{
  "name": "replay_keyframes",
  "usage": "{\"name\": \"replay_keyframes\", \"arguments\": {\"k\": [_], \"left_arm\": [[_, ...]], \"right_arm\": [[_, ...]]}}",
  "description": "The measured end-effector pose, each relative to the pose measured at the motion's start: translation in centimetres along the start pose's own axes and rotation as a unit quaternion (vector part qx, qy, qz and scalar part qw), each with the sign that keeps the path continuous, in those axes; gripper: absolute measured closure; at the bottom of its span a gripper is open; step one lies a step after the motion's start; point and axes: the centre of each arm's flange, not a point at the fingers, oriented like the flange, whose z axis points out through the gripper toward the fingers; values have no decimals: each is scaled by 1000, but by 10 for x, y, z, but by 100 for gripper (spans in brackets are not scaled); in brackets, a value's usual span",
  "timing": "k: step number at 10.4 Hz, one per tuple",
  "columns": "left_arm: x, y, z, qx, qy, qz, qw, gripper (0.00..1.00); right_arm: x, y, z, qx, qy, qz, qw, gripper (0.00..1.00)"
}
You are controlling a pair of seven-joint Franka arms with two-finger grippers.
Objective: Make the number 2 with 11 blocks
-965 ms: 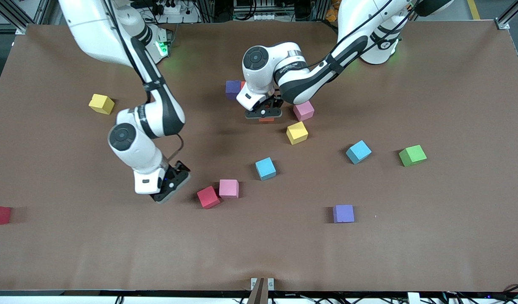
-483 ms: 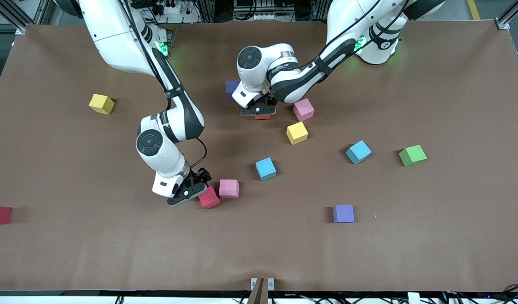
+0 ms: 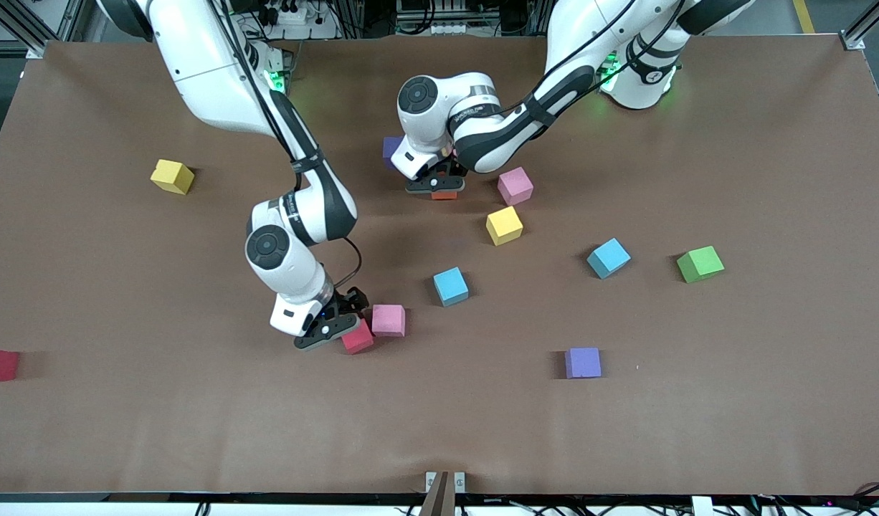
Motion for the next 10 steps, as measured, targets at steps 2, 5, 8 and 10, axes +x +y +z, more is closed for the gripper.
{"name": "replay_keyframes", "arguments": {"k": [2, 5, 8, 10], "left_arm": [[-1, 0, 5, 1, 2, 4, 1000, 47], [-2, 0, 8, 1, -1, 5, 1000, 47], [-6, -1, 13, 4, -3, 8, 1000, 47], [-8, -1, 13, 4, -3, 10, 1000, 47]], "right_arm": [[3, -1, 0, 0, 3, 1, 1000, 0], [8, -1, -4, 0, 9, 1, 1000, 0], [10, -1, -5, 0, 12, 2, 1000, 0], [10, 1, 5, -4, 22, 3, 1000, 0]]}}
